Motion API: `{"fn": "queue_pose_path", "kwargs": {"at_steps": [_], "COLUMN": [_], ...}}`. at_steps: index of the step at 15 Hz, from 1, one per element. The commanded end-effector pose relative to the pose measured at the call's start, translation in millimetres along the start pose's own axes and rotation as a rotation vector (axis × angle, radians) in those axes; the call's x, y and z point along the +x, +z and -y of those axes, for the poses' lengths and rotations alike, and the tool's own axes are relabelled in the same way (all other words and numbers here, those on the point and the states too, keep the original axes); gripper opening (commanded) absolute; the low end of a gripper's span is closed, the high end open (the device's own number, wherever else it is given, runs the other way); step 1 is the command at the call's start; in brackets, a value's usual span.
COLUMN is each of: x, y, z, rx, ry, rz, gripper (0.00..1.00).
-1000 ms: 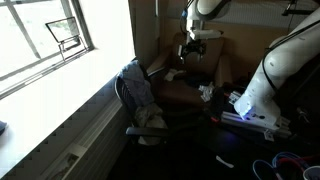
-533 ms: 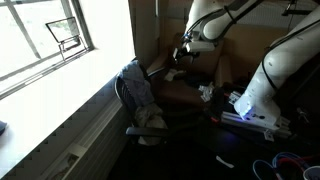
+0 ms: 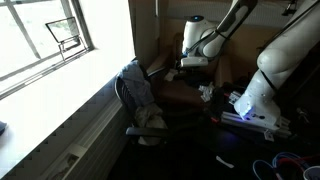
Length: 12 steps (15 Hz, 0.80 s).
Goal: Put the bag on the sofa.
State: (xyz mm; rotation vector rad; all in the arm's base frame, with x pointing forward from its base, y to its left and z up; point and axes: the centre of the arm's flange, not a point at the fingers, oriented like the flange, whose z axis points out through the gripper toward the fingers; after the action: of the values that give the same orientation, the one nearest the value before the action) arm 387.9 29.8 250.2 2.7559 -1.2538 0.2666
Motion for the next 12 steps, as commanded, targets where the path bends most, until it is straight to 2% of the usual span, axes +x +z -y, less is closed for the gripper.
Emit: {"fn": "queue_pose_path", "kwargs": {"at_steps": [1, 2, 3, 9, 11, 12], "x": [3.3, 2.9, 1.3, -35.3, -53.4, -51.6], "y": [8.8, 23.1, 41.7, 109.7, 123.8, 115.4], "z": [-0.4, -0.7, -2.7, -0.4, 10.3, -5.2], "rx": [-0.021, -0.056, -0.044, -0.094, -0.135, -0.107], "ry": [-0.055, -0.081, -0.098, -0.236, -0.299, -0.250], "rz": [-0.043, 0.035, 0.119, 0.380, 0.428, 0.385], "gripper": [1.00, 1.00, 1.00, 1.00, 1.00, 1.00]}}
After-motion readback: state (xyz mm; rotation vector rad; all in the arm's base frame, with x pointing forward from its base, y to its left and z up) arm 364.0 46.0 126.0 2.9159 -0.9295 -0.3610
